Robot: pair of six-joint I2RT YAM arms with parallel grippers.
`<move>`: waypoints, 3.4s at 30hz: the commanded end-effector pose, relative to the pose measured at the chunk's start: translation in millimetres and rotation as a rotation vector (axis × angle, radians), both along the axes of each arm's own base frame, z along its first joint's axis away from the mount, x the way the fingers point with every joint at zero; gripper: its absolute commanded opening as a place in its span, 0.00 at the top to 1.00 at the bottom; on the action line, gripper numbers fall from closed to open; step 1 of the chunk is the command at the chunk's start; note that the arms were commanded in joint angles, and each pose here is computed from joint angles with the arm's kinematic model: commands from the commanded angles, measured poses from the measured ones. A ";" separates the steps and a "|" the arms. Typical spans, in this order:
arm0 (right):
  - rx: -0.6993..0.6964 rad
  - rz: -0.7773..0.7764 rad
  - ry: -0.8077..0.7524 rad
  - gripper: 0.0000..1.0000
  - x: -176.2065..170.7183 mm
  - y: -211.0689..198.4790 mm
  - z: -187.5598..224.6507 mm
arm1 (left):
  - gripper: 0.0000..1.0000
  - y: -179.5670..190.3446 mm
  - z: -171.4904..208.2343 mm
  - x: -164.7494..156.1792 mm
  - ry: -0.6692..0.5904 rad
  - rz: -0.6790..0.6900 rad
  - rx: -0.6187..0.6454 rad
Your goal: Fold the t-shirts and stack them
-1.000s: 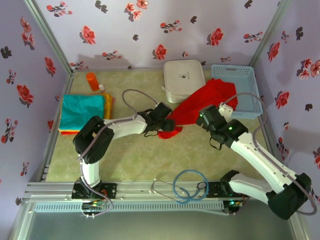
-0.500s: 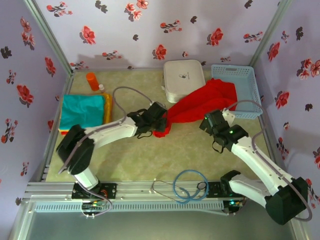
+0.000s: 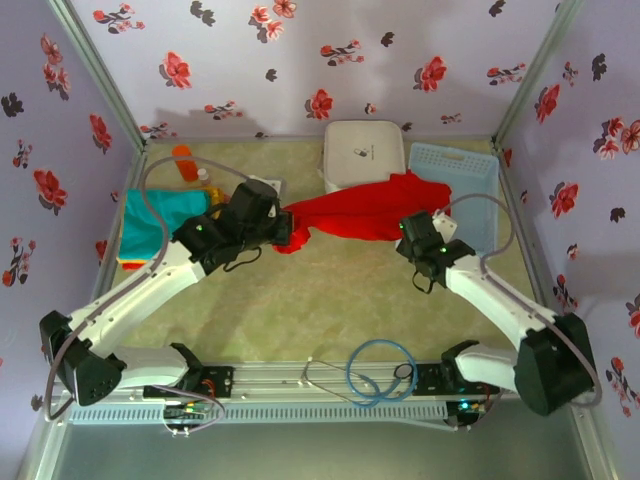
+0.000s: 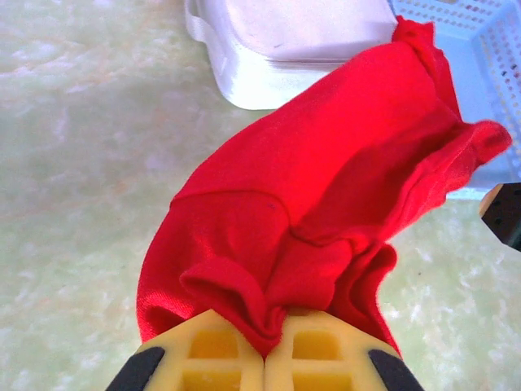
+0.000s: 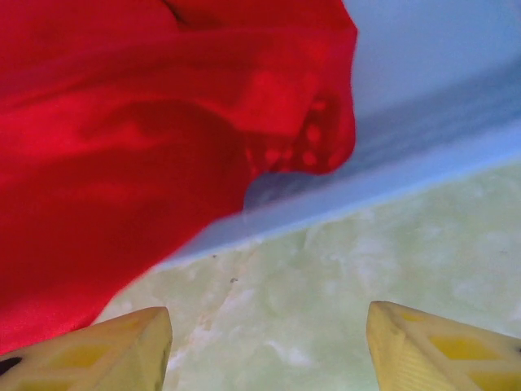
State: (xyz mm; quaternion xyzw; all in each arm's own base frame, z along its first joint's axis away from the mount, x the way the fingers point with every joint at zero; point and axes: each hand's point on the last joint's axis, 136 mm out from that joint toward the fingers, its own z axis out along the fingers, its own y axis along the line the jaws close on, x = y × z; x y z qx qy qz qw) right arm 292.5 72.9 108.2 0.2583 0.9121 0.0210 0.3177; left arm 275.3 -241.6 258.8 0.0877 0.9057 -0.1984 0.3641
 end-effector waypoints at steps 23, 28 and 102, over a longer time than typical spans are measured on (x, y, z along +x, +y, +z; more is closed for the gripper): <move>0.148 0.133 -0.026 0.25 -38.0 12.5 -4.0 | 1.00 -57.2 121.5 25.9 -0.089 -0.078 -0.335; 0.153 0.142 -0.055 0.25 -37.7 18.1 -6.7 | 1.00 -71.9 163.9 28.3 -0.154 -0.139 -0.423; 0.361 0.230 -0.034 0.10 -12.6 75.2 -35.9 | 1.00 52.2 116.0 -30.2 -0.120 -0.021 -0.461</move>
